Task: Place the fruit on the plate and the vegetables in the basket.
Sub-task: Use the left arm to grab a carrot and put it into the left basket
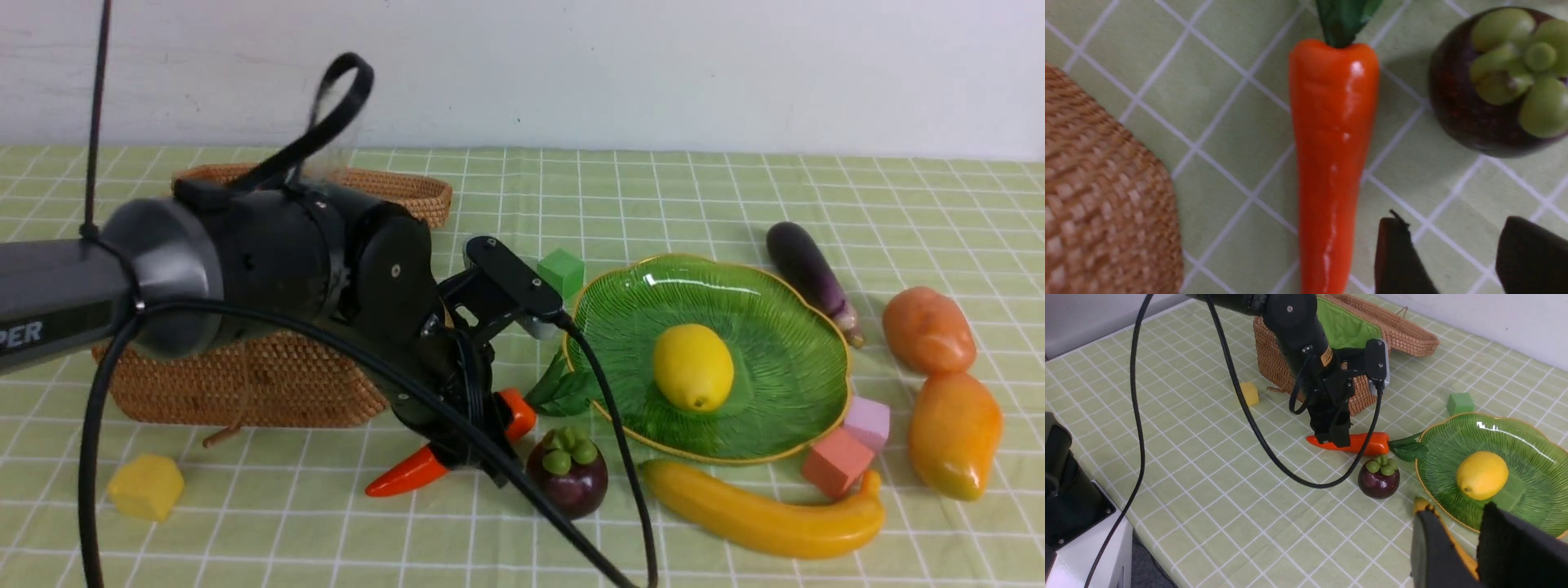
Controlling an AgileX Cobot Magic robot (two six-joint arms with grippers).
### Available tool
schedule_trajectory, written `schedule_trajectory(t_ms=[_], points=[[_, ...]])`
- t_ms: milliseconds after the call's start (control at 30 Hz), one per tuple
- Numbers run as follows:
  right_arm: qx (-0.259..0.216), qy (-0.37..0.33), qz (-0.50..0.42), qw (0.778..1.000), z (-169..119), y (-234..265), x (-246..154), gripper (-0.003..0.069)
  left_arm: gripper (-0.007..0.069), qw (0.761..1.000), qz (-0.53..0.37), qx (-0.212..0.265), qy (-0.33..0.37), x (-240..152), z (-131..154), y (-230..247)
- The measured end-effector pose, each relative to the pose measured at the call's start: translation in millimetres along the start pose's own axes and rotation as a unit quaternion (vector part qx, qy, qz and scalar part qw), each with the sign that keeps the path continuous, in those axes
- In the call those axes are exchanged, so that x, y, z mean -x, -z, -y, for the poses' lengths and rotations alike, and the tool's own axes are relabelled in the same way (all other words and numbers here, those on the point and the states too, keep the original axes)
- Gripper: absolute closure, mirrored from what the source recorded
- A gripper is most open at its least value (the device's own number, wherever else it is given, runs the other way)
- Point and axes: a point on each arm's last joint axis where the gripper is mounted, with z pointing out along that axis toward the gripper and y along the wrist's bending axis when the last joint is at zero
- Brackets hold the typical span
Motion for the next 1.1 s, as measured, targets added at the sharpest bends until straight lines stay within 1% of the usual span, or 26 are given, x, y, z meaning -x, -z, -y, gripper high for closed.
schedule_trajectory(t_ms=[100,300,500,633,667,700,767,867,967,1100], points=[[0.000,0.000,0.000,1.000,0,0,0,0.0467,0.0209,1.000,0.002,0.017,-0.020,1,-4,-11],[0.000,0.000,0.000,1.000,0,0,0,0.0461,0.0211,0.998,-0.015,0.039,-0.044,-3,-9,-38],[0.000,-0.007,0.000,1.000,0,0,0,0.0456,0.0244,0.998,-0.028,0.053,-0.035,-7,-11,-55],[-0.001,-0.013,0.000,1.000,0,0,0,0.0454,0.0314,0.998,-0.038,0.053,-0.015,-9,-11,-61],[-0.005,-0.014,-0.002,1.000,1,0,0,0.0453,0.0346,0.998,-0.039,0.054,-0.013,-9,-12,-61],[-0.008,-0.014,-0.003,1.000,1,0,-1,0.0452,0.0354,0.998,-0.040,0.054,-0.011,-9,-12,-61],[-0.025,-0.017,-0.010,0.999,5,0,-2,0.0452,0.0354,0.997,-0.047,0.053,-0.007,-10,-12,-61],[-0.035,-0.017,-0.014,0.999,6,0,-3,0.0451,0.0353,0.997,-0.050,0.053,-0.007,-10,-12,-59],[-0.040,-0.022,-0.016,0.999,7,0,-3,0.0447,0.0353,0.998,-0.044,0.054,-0.011,-6,-7,-46],[-0.040,-0.024,-0.016,0.999,7,0,-3,0.0447,0.0353,0.998,-0.008,0.056,-0.025,5,5,-19]])
